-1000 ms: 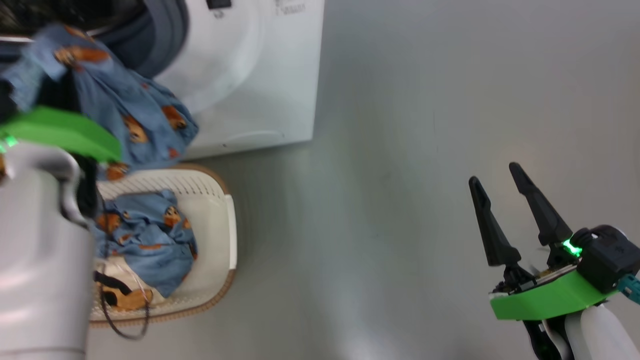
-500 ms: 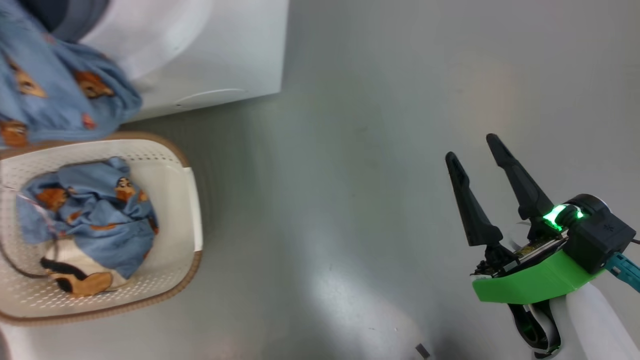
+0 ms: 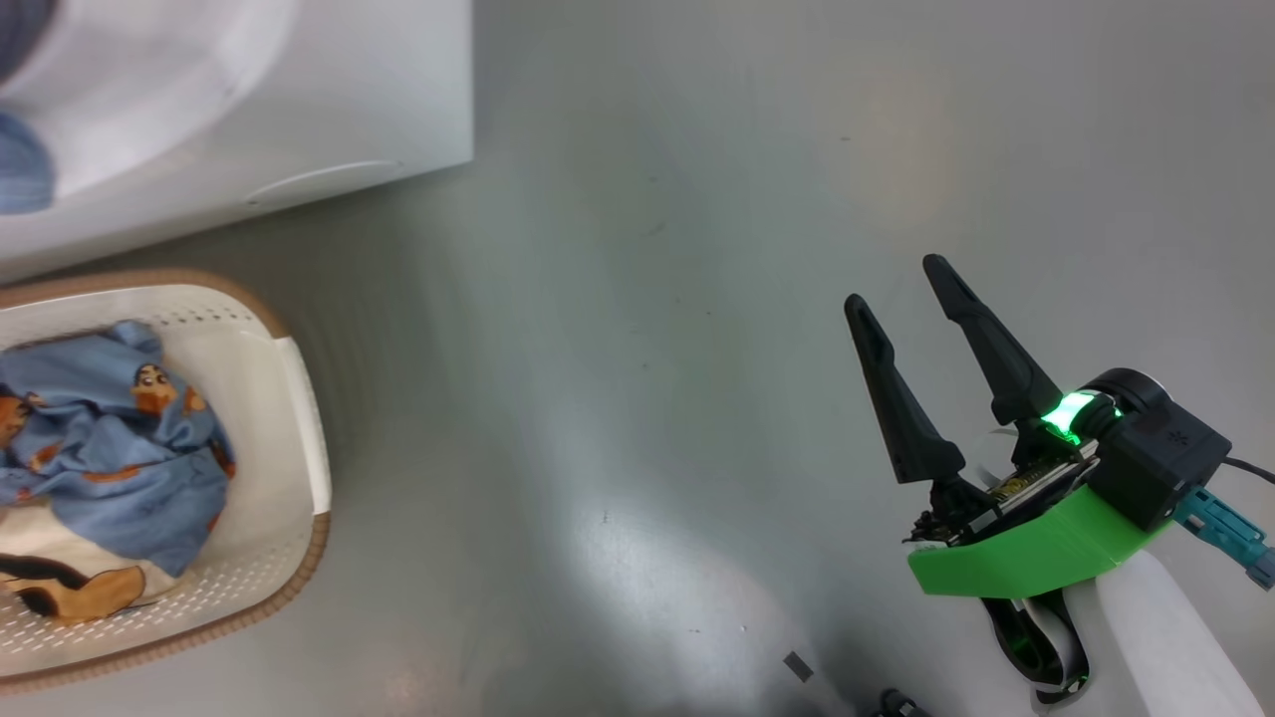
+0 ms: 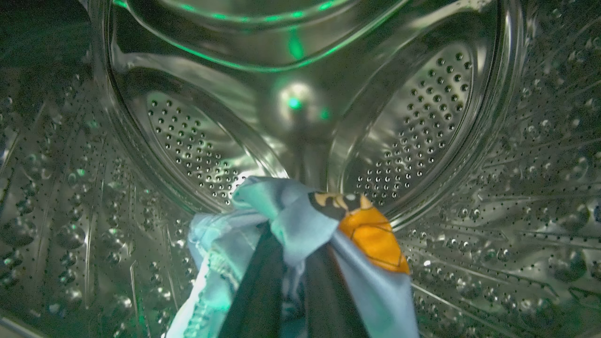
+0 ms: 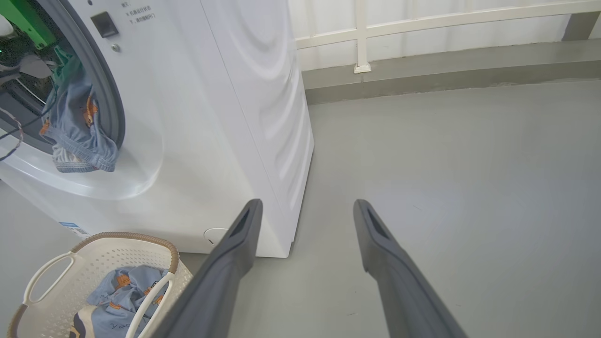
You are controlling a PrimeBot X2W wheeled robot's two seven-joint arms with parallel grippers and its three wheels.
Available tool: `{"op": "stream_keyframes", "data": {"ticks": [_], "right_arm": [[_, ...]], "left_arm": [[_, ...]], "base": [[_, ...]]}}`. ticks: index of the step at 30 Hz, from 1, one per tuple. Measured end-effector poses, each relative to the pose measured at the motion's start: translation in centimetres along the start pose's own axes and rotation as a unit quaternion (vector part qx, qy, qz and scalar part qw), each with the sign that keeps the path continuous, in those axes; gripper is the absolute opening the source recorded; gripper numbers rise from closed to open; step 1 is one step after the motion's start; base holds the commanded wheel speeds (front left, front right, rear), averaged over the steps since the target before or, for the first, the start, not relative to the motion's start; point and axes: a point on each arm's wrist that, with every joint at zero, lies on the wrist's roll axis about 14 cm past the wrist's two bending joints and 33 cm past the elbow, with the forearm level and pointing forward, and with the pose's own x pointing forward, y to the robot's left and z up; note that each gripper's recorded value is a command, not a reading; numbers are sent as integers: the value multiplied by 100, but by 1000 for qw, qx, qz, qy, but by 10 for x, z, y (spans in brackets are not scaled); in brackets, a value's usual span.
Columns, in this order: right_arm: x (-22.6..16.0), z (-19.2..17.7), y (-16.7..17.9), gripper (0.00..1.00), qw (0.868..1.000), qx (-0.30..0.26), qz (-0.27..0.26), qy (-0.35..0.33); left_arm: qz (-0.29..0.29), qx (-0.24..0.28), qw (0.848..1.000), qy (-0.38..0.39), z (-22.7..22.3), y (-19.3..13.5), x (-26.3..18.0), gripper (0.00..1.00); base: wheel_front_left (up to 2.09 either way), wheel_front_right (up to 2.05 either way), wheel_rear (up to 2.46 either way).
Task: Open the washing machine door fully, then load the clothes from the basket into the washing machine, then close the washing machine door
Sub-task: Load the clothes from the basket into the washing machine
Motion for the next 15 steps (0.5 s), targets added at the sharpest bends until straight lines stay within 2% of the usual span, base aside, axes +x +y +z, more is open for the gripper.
{"op": "stream_keyframes", "data": {"ticks": [10, 15], "right_arm": [[2, -5, -6, 100, 1000, -3, -6, 8], [1, -12, -11, 100, 1000, -4, -14, 18]], "left_arm": [[29, 23, 996, -83, 15, 9, 19, 0], [35, 9, 999, -1, -38, 14, 24, 0]], "base": [[0, 0, 0], [0, 0, 0]]}}
